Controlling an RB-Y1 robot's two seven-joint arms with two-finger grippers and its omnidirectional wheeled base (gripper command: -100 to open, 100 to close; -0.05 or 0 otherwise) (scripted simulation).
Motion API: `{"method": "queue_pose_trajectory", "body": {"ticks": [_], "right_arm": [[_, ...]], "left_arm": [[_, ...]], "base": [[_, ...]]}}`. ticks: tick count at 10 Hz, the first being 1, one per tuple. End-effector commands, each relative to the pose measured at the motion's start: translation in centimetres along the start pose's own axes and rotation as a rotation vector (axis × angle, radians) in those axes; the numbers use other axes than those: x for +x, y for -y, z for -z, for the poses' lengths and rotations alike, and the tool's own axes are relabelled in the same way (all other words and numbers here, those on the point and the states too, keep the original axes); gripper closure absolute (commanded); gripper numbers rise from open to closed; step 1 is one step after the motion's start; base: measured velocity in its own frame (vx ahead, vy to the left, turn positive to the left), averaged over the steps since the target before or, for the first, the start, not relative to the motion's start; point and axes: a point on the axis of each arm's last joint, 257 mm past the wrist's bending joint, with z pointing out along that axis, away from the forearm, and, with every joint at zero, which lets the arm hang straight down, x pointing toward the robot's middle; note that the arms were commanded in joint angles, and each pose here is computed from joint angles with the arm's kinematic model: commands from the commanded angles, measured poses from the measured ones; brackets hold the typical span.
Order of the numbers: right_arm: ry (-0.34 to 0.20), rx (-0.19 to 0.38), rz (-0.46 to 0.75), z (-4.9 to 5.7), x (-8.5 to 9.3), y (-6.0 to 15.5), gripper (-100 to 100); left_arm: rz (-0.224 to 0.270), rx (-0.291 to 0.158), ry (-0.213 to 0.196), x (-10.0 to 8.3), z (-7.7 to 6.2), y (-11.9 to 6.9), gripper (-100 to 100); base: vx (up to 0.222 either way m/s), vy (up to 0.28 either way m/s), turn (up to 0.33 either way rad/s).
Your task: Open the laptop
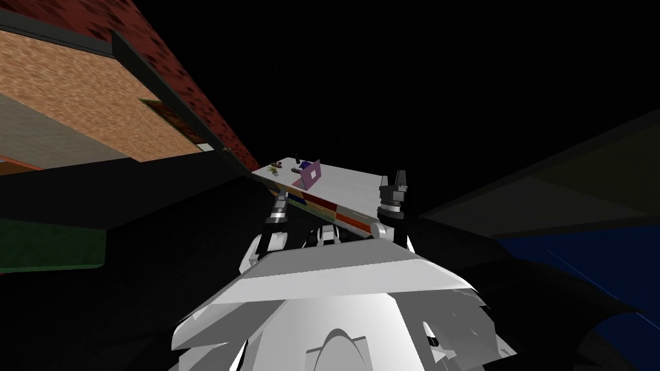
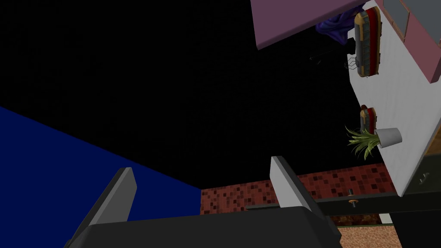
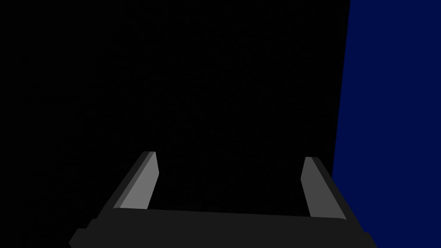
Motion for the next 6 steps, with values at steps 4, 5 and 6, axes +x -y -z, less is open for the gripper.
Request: {"method": "queue_pose_trajectory", "body": {"ticks": [4,5,6], "right_arm": [[0.0,0.0,0.0,0.0,0.0,0.0,0],[0.0,0.0,0.0,0.0,0.0,0.0,0],[0.0,0.0,0.0,0.0,0.0,0.0,0]], "left_arm": [[-0.041,-0.105,-0.079,1.5,-1.0,-4.1,-100],[-0.048,-0.119,-0.09,1.6,-1.4,-4.7,-100],[-0.055,-0.132,-0.099,1.6,-1.8,-5.2,-100]], "base": [[0.053,0.074,-0.142],[0.043,0.038,-0.156],[0.048,0.04,-0.174]]}}
